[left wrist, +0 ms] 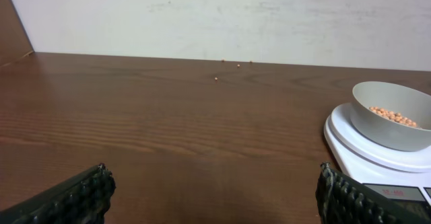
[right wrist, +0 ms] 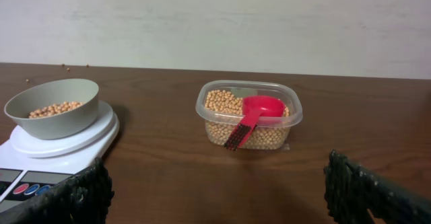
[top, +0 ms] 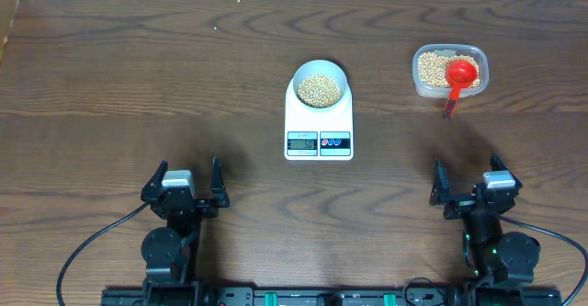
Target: Scoop item into bowl and weigh 50g on scale
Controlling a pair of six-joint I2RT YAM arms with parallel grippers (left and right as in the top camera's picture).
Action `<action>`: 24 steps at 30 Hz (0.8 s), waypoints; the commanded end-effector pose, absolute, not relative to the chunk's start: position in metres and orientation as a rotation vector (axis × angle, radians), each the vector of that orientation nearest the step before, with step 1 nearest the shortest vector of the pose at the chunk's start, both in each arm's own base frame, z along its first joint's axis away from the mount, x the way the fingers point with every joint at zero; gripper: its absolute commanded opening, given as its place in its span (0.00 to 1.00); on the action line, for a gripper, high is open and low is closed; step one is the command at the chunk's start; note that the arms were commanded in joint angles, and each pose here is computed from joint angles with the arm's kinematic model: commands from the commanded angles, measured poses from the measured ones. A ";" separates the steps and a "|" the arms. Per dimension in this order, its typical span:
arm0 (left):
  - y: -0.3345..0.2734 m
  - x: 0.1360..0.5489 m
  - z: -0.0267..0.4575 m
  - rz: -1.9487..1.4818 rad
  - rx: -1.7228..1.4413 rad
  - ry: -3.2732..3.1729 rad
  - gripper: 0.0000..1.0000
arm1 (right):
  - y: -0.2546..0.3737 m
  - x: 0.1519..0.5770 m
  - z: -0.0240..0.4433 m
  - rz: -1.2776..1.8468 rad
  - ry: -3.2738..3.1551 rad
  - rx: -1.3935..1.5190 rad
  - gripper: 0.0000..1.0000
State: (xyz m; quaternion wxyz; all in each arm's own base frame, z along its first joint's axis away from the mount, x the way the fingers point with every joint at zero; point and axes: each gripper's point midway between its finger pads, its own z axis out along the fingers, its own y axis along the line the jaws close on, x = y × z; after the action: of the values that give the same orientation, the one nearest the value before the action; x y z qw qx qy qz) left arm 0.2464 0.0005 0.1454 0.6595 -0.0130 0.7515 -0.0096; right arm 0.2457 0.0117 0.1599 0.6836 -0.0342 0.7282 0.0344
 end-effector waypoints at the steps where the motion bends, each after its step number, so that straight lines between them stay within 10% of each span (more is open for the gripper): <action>1: 0.005 0.245 0.130 0.012 -0.034 1.754 0.98 | 0.013 0.245 0.159 0.091 1.634 -0.070 0.99; 24: 0.005 0.244 0.137 0.012 -0.034 1.722 0.98 | 0.013 0.245 0.159 0.091 1.634 -0.070 0.99</action>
State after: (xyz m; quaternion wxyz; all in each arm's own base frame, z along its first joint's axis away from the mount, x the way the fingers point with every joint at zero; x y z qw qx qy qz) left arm 0.2455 0.0004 0.1512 0.6691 -0.0127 0.7430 -0.0099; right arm 0.2457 0.0117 0.1599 0.6836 -0.0342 0.7282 0.0344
